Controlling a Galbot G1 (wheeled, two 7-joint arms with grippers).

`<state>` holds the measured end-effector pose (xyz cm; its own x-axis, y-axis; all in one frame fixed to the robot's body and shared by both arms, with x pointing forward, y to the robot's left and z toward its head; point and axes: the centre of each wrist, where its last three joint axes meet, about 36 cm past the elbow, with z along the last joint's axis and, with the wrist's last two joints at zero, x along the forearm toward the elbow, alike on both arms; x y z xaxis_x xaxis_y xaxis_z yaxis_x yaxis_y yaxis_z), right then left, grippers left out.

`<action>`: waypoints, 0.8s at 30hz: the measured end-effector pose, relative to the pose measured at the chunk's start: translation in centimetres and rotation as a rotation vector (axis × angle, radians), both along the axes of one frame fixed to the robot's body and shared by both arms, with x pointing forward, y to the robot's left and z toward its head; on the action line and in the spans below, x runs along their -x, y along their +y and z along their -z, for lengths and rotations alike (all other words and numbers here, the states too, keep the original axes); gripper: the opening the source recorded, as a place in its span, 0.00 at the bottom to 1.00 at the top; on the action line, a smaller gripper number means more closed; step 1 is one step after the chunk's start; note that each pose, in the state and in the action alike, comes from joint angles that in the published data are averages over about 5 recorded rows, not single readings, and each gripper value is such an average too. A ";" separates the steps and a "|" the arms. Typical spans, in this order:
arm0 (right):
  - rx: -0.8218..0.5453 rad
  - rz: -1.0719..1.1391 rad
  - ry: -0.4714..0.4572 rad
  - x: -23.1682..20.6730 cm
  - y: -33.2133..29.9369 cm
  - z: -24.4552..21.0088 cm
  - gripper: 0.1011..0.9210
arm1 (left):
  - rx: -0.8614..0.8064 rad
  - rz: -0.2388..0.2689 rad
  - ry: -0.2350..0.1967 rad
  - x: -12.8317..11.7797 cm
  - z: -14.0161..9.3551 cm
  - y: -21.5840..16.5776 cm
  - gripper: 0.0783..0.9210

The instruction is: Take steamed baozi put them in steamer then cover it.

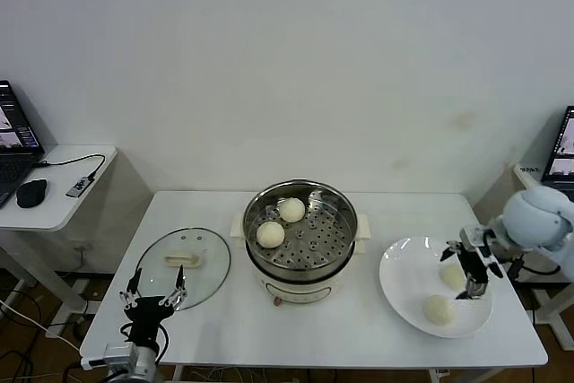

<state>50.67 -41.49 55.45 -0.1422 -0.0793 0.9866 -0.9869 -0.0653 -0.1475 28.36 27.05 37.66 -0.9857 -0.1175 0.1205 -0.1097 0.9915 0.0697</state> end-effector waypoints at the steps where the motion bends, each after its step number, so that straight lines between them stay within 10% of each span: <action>1: 0.003 0.000 0.001 0.2 -0.1 0.4 0.88 | 0.000 0.000 0.000 0.0 0.0 0.0 0.88; 24: 0.021 -0.012 0.007 0.4 0.8 8.2 0.88 | -0.007 -0.010 0.005 -0.1 0.3 0.4 0.88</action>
